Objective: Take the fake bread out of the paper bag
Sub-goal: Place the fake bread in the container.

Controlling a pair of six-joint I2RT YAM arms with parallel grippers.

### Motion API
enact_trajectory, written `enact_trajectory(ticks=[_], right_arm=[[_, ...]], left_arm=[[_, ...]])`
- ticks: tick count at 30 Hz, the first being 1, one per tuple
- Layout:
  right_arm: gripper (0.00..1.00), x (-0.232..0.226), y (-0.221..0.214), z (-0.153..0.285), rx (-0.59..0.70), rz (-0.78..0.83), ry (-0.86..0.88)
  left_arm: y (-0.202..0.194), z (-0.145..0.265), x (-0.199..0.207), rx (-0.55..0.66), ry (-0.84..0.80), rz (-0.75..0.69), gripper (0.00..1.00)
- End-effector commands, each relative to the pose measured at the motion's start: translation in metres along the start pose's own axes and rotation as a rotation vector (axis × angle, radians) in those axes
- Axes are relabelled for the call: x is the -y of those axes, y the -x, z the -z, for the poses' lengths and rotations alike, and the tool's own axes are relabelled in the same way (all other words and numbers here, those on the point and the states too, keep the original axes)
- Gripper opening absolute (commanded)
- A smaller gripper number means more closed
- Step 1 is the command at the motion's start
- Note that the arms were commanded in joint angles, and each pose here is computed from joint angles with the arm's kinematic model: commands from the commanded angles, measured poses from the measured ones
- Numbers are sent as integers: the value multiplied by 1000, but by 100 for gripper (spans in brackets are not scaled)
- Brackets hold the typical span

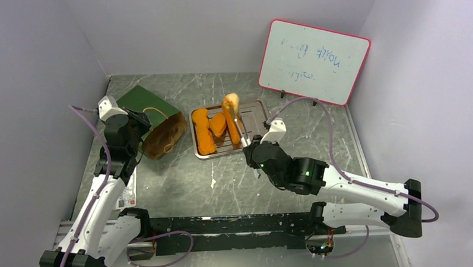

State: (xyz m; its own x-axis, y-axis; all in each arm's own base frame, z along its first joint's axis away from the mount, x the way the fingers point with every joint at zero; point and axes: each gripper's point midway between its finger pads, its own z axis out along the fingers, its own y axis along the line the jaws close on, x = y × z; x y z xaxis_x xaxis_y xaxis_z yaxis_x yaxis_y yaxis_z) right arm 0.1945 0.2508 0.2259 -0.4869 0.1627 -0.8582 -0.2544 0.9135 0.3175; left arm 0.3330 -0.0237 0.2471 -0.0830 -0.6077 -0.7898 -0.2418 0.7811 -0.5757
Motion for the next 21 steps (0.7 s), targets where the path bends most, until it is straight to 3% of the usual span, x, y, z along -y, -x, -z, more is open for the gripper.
enact_trajectory(ticks=[1, 13, 21], right_arm=[[0, 38, 26, -11, 127, -162, -153], [0, 72, 10, -97, -2, -290, -122], [0, 78, -5, -129, -81, -426, -30]], left_arm=[[13, 2, 10, 39, -47, 10, 7], [6, 4, 23, -10, -112, -6, 7], [4, 6, 26, -23, -131, -11, 7]])
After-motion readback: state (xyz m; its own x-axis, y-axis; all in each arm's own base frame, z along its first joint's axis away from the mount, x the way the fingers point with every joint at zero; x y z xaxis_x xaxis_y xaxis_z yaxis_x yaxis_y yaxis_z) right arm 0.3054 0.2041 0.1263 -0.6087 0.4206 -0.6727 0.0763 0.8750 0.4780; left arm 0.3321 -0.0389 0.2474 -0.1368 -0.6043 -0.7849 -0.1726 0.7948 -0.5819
